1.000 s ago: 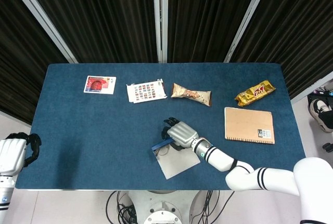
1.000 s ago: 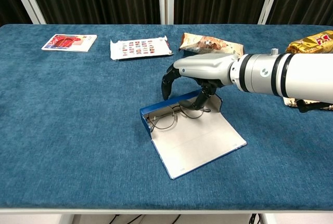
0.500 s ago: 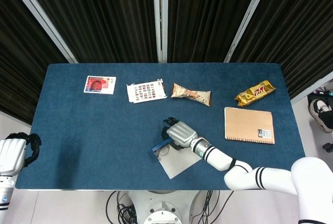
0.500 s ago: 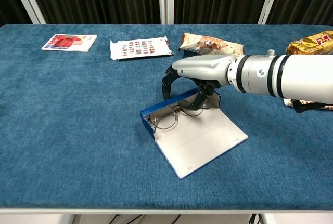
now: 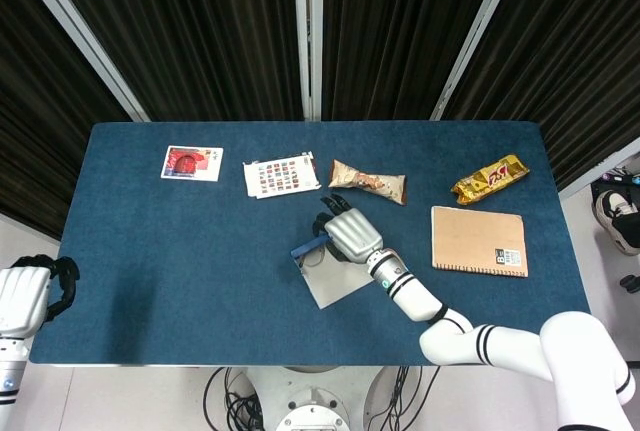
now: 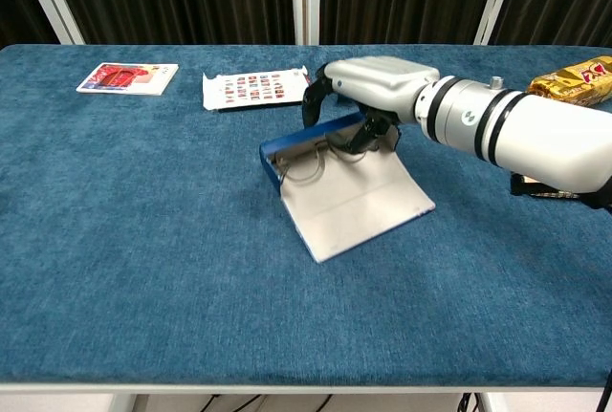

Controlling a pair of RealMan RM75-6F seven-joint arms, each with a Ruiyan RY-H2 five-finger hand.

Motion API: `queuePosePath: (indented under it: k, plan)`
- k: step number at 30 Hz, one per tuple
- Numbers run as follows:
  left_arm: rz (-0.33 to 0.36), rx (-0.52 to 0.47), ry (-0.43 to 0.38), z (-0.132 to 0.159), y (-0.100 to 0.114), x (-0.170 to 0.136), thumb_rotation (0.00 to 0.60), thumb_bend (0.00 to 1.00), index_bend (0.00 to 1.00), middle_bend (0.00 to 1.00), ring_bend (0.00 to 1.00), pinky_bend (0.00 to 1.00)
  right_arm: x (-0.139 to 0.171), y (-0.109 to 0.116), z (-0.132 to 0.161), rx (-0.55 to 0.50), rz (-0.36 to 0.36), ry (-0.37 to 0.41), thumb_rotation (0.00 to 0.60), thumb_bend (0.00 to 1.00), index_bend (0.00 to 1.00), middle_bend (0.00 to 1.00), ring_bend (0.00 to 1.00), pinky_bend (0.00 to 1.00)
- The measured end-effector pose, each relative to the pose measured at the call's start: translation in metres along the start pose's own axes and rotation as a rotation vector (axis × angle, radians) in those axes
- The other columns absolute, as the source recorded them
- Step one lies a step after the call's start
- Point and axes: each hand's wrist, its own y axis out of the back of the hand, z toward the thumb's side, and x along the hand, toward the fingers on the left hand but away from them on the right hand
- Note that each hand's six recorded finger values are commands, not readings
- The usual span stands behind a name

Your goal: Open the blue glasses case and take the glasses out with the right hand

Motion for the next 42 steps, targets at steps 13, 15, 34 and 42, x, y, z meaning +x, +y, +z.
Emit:
queuePosePath:
  k: [13, 15, 34, 42]
  plan:
    - [-0.001, -0.002, -0.001, 0.000, 0.000, 0.000, 0.600, 0.58, 0.66, 0.64, 0.45, 0.44, -0.002, 0.005, -0.010, 0.044, -0.258, -0.034, 0.600, 0.49, 0.64, 0.31, 0.00, 0.00]
    - [-0.001, -0.002, -0.001, 0.000, 0.000, 0.000, 0.600, 0.58, 0.66, 0.64, 0.45, 0.44, -0.003, 0.003, -0.010, 0.039, -0.247, -0.034, 0.600, 0.49, 0.64, 0.31, 0.00, 0.00]
    - [-0.003, -0.004, 0.000, 0.000, 0.000, 0.001, 0.600, 0.58, 0.66, 0.64, 0.45, 0.44, -0.041, -0.010, -0.009, 0.100, -0.014, -0.073, 0.600, 0.32, 0.03, 0.13, 0.00, 0.00]
    - [-0.002, -0.002, -0.002, 0.000, 0.000, 0.000, 0.600, 0.58, 0.66, 0.64, 0.45, 0.44, -0.002, 0.003, 0.012, -0.009, -0.014, 0.033, 0.600, 0.34, 0.33, 0.19, 0.00, 0.00]
